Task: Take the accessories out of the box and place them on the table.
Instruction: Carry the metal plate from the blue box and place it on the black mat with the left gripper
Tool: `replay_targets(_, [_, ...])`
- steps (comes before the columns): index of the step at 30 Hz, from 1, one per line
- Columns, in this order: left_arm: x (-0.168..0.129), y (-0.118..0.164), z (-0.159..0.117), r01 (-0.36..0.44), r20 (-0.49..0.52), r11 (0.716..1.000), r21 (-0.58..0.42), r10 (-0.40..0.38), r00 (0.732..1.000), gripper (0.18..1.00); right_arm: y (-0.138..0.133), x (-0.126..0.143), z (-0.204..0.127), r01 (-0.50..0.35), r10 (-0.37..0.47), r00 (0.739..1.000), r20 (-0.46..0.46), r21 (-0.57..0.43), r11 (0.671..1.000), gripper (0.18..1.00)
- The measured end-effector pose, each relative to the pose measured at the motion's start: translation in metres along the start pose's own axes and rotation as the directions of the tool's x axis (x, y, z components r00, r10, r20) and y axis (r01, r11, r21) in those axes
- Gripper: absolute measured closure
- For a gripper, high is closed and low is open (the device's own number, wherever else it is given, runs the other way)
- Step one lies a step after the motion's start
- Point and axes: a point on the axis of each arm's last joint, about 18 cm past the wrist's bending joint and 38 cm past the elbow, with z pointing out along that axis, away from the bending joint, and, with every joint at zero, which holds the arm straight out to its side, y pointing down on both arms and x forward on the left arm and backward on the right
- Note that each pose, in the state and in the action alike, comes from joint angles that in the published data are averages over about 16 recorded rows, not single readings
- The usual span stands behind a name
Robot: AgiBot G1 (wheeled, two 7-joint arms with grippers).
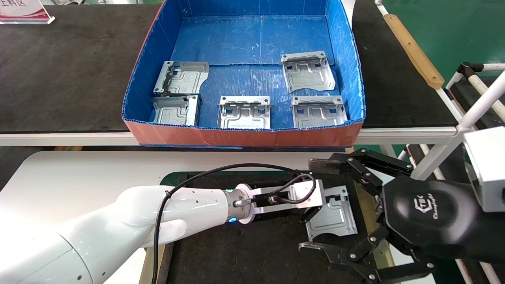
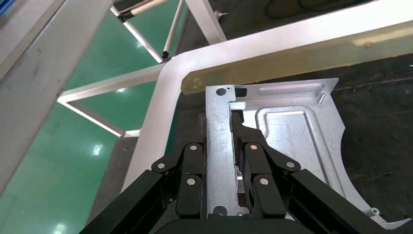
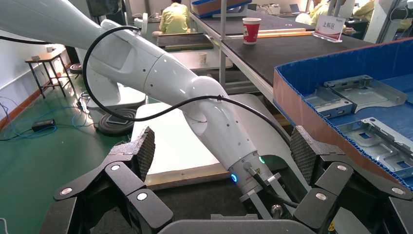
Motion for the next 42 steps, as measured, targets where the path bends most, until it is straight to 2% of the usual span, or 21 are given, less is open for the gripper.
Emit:
replay_targets(22, [0.010,-0.003,-0.004,-0.021,-0.072,0.999,0.047,0.025,0.997,0.909,0.000,0.000,0.000,0.000,0.000,1.000,0.000,0.000,1.000,0.178])
replay_targets(42, [0.001,0.012,-0.005,0.011,-0.018,1.000,-0.005,-0.011,1.000,0.909,0.000,0.000,0.000,0.000,0.000,1.000,0.000,0.000,1.000,0.178])
